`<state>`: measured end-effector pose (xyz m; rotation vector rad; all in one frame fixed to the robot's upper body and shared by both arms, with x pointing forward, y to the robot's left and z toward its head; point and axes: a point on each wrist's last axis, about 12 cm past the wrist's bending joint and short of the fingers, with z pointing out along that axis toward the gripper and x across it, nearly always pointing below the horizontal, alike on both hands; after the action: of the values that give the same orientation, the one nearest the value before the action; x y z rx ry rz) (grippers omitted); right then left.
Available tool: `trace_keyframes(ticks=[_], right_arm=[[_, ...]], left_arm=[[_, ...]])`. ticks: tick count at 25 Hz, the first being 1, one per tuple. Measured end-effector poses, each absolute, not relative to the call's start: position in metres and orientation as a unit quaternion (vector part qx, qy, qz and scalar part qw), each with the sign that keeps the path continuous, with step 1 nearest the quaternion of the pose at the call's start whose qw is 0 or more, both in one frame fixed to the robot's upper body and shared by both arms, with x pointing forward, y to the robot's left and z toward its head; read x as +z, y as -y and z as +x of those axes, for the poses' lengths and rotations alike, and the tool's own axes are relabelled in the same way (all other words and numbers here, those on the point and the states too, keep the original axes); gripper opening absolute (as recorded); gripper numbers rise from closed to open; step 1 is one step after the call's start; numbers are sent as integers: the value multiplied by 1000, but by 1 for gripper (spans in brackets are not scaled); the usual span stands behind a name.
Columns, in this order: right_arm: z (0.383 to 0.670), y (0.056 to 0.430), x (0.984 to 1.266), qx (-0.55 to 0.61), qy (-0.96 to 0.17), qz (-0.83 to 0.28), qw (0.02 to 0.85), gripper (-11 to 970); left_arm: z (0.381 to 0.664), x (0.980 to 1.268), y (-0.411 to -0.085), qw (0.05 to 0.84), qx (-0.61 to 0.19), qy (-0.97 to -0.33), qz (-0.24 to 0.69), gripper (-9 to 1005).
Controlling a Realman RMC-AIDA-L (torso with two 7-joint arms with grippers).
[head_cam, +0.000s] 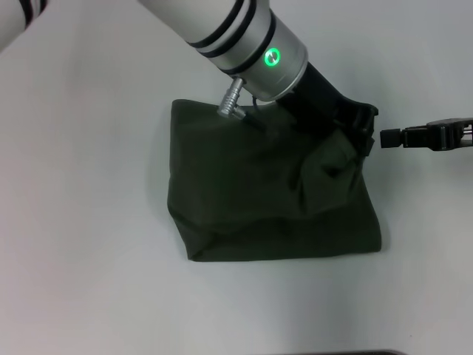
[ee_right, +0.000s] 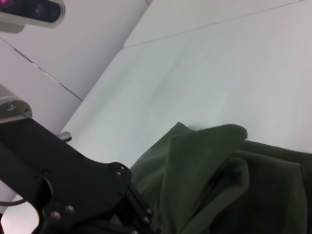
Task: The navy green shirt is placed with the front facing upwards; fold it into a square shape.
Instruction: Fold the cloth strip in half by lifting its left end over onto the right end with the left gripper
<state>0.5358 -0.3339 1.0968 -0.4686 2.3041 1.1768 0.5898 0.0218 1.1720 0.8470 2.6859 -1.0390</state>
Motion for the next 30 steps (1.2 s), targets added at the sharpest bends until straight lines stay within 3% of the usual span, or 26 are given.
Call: trace_keyframes(ticks=[10,20,24,28,29,30], right_arm=[[536,335,1096,430,-849,-170,256,71],[538,338,1099,428,-852,-165,254,75],[541,338,1102,429,-857,-151,243,78],[545,339,1106,432,-860,-137,233,79],[547,338,1108,434,-860,-134,233,80],[548,339,1109,437,-859,-129,235,81]], left_arm=[[592,1169,-22,77,-378,-884,263,140],[594,1176,-31,81,-400,-873,269,418],[596,1174,-60,76,-427,-857,276,580],[598,1169,-110,85,-443,-855,256,587],[598,1169,-110,85,-443,-855,256,588],[595,1168,-136,105,-457,-846,255,590]])
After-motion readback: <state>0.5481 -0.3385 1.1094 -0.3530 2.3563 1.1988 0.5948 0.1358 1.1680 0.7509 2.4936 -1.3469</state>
